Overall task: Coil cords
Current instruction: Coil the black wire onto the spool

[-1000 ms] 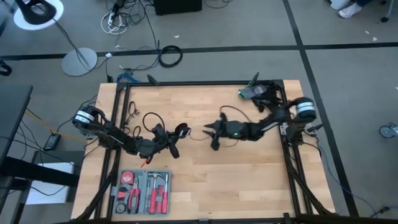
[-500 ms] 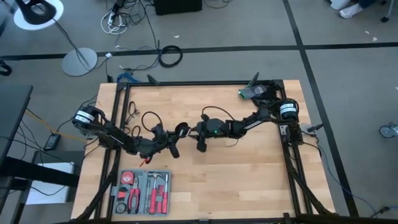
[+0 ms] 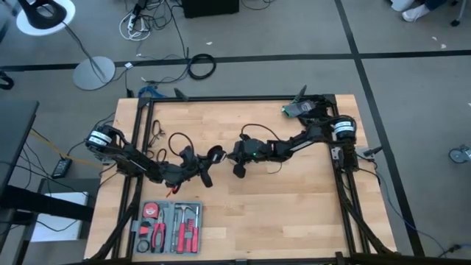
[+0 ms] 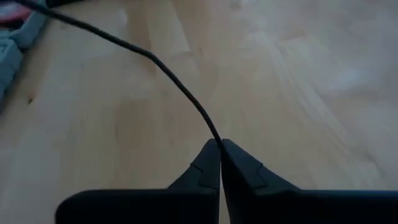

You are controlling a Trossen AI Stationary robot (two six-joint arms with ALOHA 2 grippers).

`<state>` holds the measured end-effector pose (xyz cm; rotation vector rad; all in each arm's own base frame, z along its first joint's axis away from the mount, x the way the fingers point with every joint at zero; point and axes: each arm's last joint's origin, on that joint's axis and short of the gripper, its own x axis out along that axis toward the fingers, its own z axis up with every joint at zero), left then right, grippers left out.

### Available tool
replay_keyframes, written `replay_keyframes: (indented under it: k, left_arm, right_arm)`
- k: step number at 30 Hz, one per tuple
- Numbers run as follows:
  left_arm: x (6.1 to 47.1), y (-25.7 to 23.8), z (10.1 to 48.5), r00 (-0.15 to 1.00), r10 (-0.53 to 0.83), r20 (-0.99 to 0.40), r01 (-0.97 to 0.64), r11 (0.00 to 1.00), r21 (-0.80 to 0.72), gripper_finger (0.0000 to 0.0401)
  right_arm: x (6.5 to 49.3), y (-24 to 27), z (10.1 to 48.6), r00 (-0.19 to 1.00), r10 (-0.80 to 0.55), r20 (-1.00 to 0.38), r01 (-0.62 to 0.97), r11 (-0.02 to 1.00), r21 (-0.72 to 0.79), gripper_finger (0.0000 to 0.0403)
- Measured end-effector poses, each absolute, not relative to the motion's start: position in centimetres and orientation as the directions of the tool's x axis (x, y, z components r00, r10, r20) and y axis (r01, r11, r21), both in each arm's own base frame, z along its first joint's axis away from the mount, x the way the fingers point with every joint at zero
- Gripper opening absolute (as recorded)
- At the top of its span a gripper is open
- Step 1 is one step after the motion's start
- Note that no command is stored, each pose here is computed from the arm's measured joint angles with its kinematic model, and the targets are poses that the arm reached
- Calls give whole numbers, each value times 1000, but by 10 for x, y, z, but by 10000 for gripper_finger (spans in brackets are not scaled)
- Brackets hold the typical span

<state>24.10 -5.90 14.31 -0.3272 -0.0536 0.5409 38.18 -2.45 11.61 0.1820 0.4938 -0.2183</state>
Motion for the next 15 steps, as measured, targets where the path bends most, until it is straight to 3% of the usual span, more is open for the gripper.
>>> replay_keyframes:
  k: [8, 15]
  left_arm:
    - [240, -59, 135, 847, 524, -94, -528, 806, -267, 0]
    - [239, -58, 130, 835, 535, -130, -549, 796, -254, 0]
  right_arm:
    - [353, -24, 161, 753, -204, -626, 331, 939, 91, 2]
    - [335, -23, 211, 806, -211, -553, 330, 936, 124, 1]
